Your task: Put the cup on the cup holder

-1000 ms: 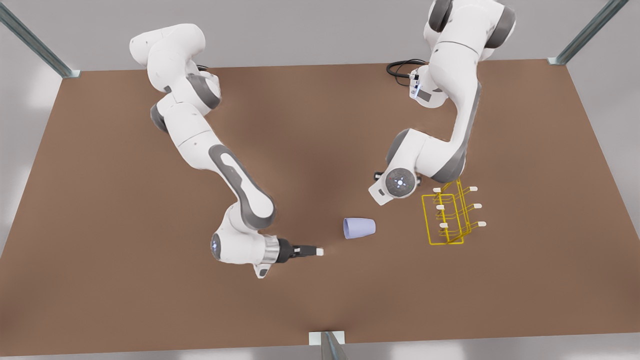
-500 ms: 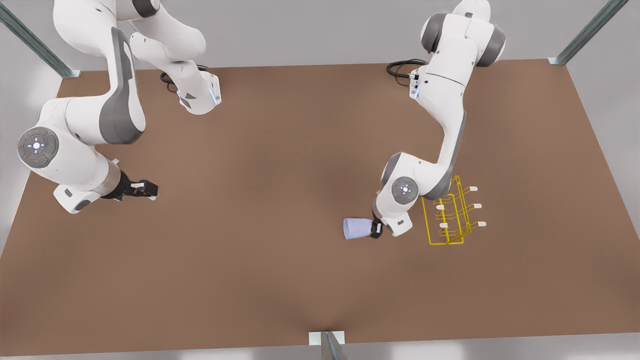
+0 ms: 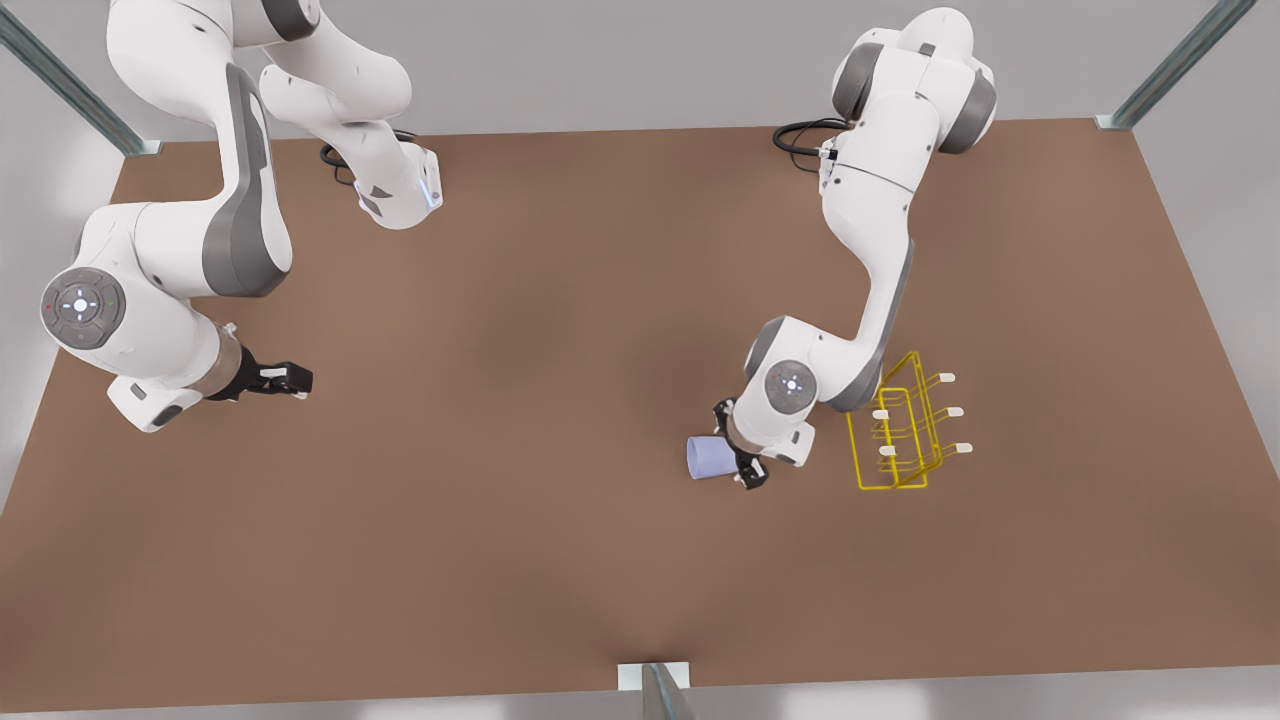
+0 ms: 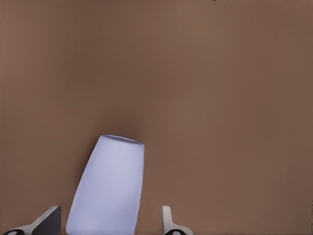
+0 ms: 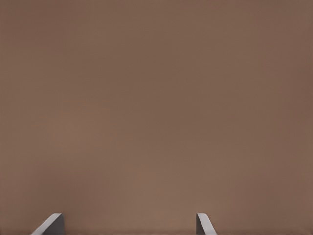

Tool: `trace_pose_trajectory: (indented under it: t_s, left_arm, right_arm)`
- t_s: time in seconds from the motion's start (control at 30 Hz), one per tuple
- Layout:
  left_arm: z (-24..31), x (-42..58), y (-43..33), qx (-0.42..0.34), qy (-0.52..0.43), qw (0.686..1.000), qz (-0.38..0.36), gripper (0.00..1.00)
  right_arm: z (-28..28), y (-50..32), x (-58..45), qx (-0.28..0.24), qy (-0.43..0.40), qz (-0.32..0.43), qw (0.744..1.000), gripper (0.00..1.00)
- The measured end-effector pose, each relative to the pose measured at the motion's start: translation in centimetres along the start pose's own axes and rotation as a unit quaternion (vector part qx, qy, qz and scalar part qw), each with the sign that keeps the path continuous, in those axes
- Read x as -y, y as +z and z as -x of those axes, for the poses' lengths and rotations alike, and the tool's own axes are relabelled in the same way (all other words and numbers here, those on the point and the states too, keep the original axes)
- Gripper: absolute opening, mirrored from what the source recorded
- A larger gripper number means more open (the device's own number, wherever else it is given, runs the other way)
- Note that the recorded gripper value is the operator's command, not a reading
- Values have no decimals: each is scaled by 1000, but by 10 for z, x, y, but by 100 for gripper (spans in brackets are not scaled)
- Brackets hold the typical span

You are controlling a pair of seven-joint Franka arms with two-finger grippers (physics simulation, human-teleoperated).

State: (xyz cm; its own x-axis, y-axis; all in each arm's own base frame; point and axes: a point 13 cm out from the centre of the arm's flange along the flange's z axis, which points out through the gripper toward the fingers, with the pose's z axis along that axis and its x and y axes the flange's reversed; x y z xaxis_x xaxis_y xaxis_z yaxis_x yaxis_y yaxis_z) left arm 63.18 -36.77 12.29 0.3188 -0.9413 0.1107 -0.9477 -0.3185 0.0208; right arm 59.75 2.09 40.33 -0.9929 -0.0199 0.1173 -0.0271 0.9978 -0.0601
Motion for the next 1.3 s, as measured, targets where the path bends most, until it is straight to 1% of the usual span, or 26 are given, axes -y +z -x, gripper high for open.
trace_pose_trajectory:
  t_s: [0.33,0.83,0.87,0.9,1.0,1.17,1.23,1.3]
  left_arm:
    - [-5,-15,24,-1,64,998,13,100]
    - [2,-25,91,1,123,992,22,100]
    - [0,-25,91,-1,126,992,20,72]
    - [0,-24,90,-3,129,991,19,67]
    - [-9,-18,68,-14,137,990,7,68]
    - [-19,-2,-8,-19,140,990,9,69]
    - [-11,10,-45,14,155,988,12,69]
    - [19,16,-63,105,168,980,-4,69]
  right_arm:
    - [-2,4,1,-8,-2,0,1000,100]
    - [0,7,6,-11,-1,-1,1000,100]
    - [0,5,5,-10,-1,-1,1000,100]
    - [0,5,6,-9,-1,-1,1000,100]
    - [2,2,6,-5,-1,0,1000,100]
    - [7,-4,3,1,-3,0,1000,100]
    - [9,-4,2,2,-4,0,1000,100]
    - [11,-5,2,4,-4,0,1000,100]
